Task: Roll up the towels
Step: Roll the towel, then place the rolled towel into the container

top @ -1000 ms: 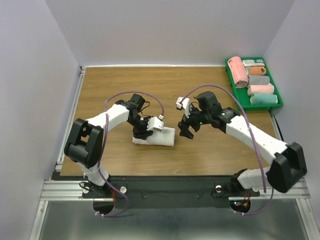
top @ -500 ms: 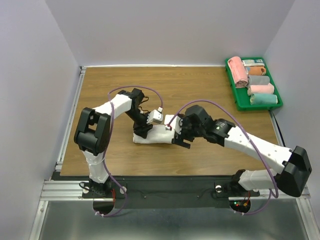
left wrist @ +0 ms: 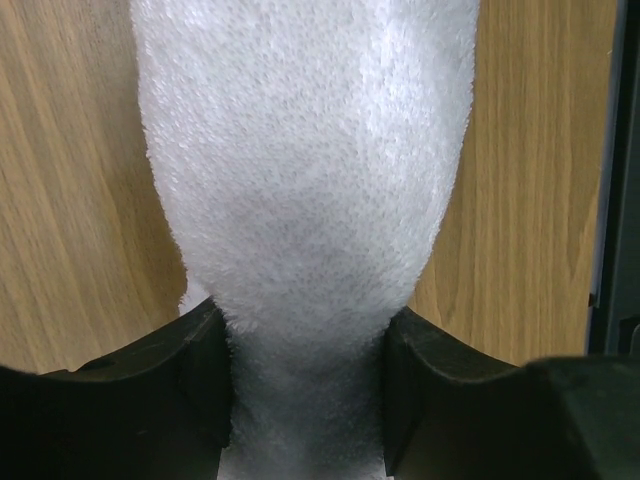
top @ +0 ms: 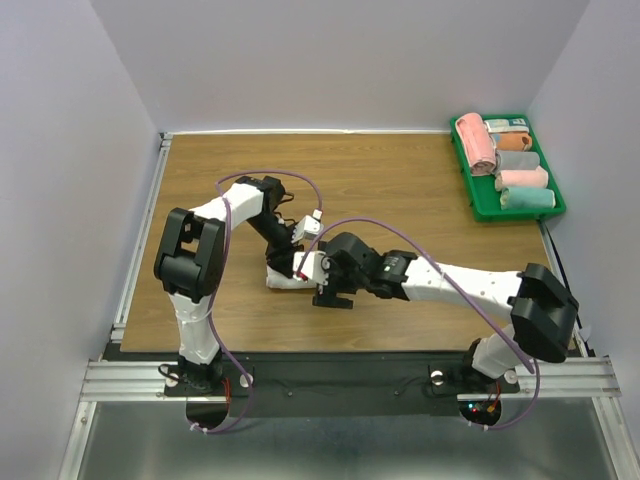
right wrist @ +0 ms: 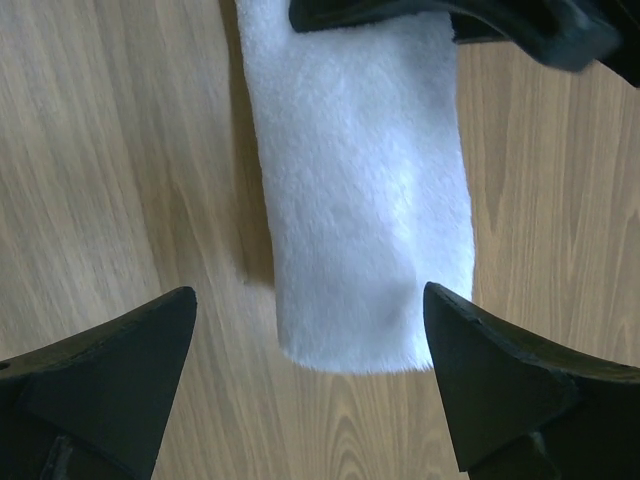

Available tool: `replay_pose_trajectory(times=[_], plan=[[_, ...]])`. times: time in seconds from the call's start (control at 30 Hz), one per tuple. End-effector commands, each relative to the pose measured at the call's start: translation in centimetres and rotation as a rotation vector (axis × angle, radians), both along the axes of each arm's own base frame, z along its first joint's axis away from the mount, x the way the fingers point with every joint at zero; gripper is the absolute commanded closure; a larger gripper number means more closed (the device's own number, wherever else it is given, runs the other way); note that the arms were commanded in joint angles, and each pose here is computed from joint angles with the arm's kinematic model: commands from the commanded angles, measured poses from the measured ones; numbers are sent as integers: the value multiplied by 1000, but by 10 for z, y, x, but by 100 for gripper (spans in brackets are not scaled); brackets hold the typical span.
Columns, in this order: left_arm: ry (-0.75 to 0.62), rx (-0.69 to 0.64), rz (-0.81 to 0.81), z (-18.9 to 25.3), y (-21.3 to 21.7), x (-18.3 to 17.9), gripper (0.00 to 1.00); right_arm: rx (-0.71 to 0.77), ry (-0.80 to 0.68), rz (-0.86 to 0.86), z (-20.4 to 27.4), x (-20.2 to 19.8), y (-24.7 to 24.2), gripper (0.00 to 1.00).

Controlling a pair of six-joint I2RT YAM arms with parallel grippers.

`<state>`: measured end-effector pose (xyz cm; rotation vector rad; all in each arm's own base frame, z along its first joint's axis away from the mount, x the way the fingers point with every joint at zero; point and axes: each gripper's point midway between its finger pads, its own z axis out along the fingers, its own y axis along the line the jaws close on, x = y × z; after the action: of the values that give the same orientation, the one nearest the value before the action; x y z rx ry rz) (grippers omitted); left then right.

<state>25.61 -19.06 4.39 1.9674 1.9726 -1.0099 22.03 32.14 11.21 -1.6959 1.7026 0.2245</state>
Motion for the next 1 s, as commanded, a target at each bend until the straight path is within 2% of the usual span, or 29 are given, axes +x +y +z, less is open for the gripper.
replay_pose_trajectory(times=[0.0, 0.27, 0.53, 0.63, 0.67, 0.73, 0.77, 0.8, 0.87, 0.9, 0.93, 0.97], plan=[[277, 229, -47, -41, 42, -63, 67, 93, -107, -38, 22, 15, 29, 0], [283, 226, -53, -42, 42, -66, 67, 66, -212, -8, -3, 24, 36, 0], [269, 217, -54, -41, 41, -62, 66, 35, -202, 22, -41, 23, 38, 3], [256, 203, -57, -39, 41, -60, 64, 6, -198, 20, -57, 24, 36, 13], [250, 198, -54, -37, 40, -58, 63, -1, -190, 26, -61, 22, 35, 23], [244, 190, -51, -36, 40, -57, 59, -2, -161, 37, -68, 16, 34, 36], [236, 183, -46, -34, 40, -55, 57, -10, -137, 34, -76, 12, 29, 41], [234, 174, -38, -32, 39, -53, 48, -12, -126, 37, -79, 9, 28, 50], [217, 153, -18, -27, 39, -48, 38, -26, -85, 38, -91, 1, 21, 61], [212, 140, -8, -26, 38, -45, 22, -34, -64, 50, -96, -4, 18, 65], [194, 128, 3, -21, 38, -41, 15, -44, -47, 55, -100, -8, 15, 68], [188, 115, 21, -19, 40, -37, 3, -50, -24, 54, -103, -12, 10, 76]])
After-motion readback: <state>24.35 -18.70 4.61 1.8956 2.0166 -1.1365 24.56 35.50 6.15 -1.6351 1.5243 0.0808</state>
